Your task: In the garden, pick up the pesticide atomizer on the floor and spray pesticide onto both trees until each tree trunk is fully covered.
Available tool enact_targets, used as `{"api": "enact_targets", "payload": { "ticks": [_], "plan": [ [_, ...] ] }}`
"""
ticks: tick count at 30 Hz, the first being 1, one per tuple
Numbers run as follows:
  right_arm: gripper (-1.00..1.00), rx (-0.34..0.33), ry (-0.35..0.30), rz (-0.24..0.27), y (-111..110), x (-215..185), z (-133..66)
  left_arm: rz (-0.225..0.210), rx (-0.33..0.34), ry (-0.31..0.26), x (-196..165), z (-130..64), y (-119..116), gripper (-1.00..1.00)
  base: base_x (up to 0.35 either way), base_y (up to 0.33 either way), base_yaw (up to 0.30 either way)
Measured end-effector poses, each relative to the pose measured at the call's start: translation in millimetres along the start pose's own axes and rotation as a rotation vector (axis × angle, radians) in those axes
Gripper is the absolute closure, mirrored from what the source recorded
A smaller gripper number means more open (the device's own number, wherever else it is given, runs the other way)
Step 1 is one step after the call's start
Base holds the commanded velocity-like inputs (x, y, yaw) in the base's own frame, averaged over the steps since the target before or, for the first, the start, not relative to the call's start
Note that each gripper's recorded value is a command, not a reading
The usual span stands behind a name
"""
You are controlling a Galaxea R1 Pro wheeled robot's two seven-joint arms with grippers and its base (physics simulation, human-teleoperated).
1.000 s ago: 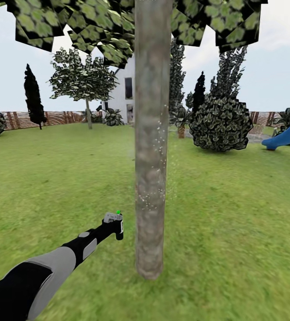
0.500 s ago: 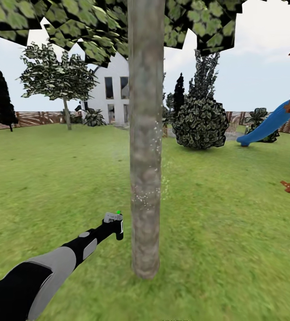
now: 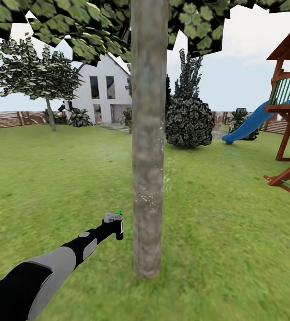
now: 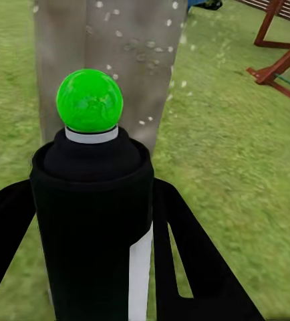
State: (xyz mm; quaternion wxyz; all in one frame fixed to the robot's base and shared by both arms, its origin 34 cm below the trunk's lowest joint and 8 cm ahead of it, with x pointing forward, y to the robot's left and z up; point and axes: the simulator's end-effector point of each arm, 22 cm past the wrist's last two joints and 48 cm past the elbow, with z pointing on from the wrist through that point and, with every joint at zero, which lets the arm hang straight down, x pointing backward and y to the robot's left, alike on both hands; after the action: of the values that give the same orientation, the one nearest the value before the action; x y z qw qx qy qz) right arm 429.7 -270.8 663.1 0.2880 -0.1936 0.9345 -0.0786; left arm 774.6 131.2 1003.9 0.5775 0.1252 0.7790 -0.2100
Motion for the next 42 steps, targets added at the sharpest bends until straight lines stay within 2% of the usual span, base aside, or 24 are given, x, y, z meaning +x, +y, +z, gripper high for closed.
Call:
{"api": "enact_targets", "payload": {
  "ticks": [12,15,16,17,18,21,22,23,25,29,31,32,34,36,39,42],
  "plan": [
    [-1.00,-0.009,-0.002,0.002,7,-3,-0.1,0.000,0.003,0.000,0,1.0,-3,1.00,0.000,0.294,-0.274],
    [-1.00,-0.008,-0.004,0.003,7,-3,-0.1,-0.004,0.023,0.001,-1,6.7,-18,1.00,0.000,0.017,-0.032],
    [-1.00,-0.007,-0.004,0.003,6,-3,-0.1,-0.019,0.033,0.026,1,9.4,-24,1.00,0.000,0.002,-0.005],
    [-1.00,-0.007,-0.003,0.004,6,-3,0.0,-0.047,0.068,0.079,-13,18.1,-40,1.00,0.000,0.001,-0.002],
    [-1.00,-0.007,-0.003,0.004,6,-3,-0.2,-0.067,0.108,0.075,-51,24.5,-58,1.00,0.000,0.000,0.000],
    [-1.00,-0.007,-0.004,0.004,6,-3,-0.2,-0.063,0.142,0.069,-83,25.5,-74,1.00,0.000,0.000,0.000],
    [-1.00,-0.007,-0.003,0.004,6,-3,-0.1,-0.073,0.166,0.087,-102,23.2,-85,1.00,0.000,0.000,0.000],
    [-1.00,-0.007,-0.004,0.004,6,-3,-0.3,-0.098,0.181,0.078,-124,18.4,-91,1.00,0.000,0.000,0.000],
    [-1.00,-0.008,-0.003,0.003,7,-3,-0.2,-0.152,0.185,0.064,-155,8.2,-87,1.00,0.000,0.000,0.000],
    [-1.00,-0.010,0.004,0.002,8,2,-1.0,-0.180,0.186,0.084,-164,1.4,-84,1.00,0.000,0.000,0.000],
    [-1.00,-0.010,0.004,0.000,8,2,-1.1,-0.176,0.189,0.077,-174,0.2,-86,1.00,0.000,0.000,0.000],
    [-1.00,-0.010,0.005,0.001,8,3,-1.3,-0.165,0.156,0.068,-182,0.8,-79,1.00,0.000,0.000,0.000],
    [-1.00,-0.009,0.006,0.000,7,4,-1.3,-0.155,0.047,0.085,-186,0.8,-58,1.00,0.000,0.000,0.000],
    [-1.00,-0.008,0.006,0.000,6,4,-1.4,-0.148,0.006,0.102,-199,-4.4,-54,1.00,0.000,0.000,0.000],
    [-1.00,-0.007,0.006,0.000,6,4,-1.3,-0.117,-0.002,0.089,-247,-12.7,-60,1.00,0.000,0.000,0.000],
    [-1.00,-0.007,0.006,0.000,6,4,-1.4,-0.088,0.002,0.047,-292,-19.1,-65,1.00,0.000,0.000,0.000]
  ]
}}
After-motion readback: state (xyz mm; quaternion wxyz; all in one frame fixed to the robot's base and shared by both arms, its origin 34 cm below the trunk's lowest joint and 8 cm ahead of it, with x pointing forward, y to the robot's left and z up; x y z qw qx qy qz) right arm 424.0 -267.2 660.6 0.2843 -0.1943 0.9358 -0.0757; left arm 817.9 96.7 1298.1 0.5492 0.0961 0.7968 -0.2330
